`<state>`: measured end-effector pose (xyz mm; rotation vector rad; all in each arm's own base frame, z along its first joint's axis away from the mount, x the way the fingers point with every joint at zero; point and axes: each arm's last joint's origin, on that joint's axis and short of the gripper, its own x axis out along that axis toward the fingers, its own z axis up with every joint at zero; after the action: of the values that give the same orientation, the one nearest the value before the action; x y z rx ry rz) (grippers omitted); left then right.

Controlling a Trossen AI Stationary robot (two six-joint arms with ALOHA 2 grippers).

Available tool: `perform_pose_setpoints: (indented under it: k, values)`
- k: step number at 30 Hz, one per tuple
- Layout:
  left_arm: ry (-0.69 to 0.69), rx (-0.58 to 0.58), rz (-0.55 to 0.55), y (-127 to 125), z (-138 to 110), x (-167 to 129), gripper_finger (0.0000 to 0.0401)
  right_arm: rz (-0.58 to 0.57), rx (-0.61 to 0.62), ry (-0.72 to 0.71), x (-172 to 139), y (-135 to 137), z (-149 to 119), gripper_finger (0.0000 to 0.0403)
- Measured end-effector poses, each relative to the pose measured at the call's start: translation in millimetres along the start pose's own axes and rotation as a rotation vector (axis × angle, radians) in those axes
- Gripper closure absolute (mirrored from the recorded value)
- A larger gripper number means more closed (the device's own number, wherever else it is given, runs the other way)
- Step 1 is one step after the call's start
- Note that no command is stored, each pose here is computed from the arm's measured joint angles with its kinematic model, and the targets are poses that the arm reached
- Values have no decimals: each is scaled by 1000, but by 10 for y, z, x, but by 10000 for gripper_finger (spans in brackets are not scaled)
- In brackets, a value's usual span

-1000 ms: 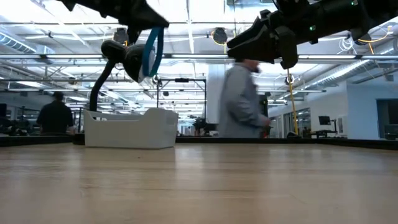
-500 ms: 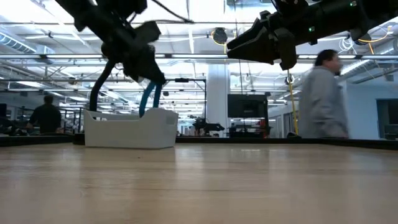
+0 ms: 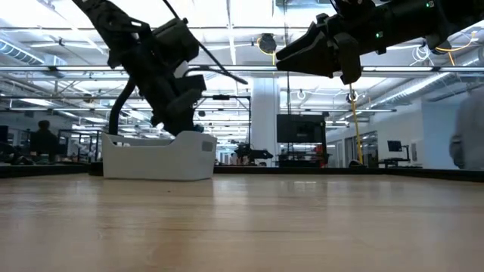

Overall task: Pick and place rubber bands into bin
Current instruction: Put the left blue rubber band into the gray bin

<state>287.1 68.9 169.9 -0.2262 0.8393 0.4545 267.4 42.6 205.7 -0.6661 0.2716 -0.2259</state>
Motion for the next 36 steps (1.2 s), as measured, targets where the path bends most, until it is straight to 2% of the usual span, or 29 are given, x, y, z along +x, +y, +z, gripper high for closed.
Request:
perform_pose_setpoints:
  k: [7,13,19,25,30,36]
  values:
    - [20,-2,7,5,-28,62,372,0,-1,0,0,0,0,187]
    - [31,14,9,7,-38,62,383,0,-2,0,0,0,0,182]
    - [116,29,30,37,-117,51,395,0,-4,1,0,0,-1,182]
    - [200,-7,63,119,-182,-20,367,1,-8,1,0,1,-1,185]
    - [218,-27,80,192,-173,-122,356,1,-11,1,0,1,-1,183]
    - [162,-64,81,247,-101,-268,355,5,-12,5,0,4,-5,187]
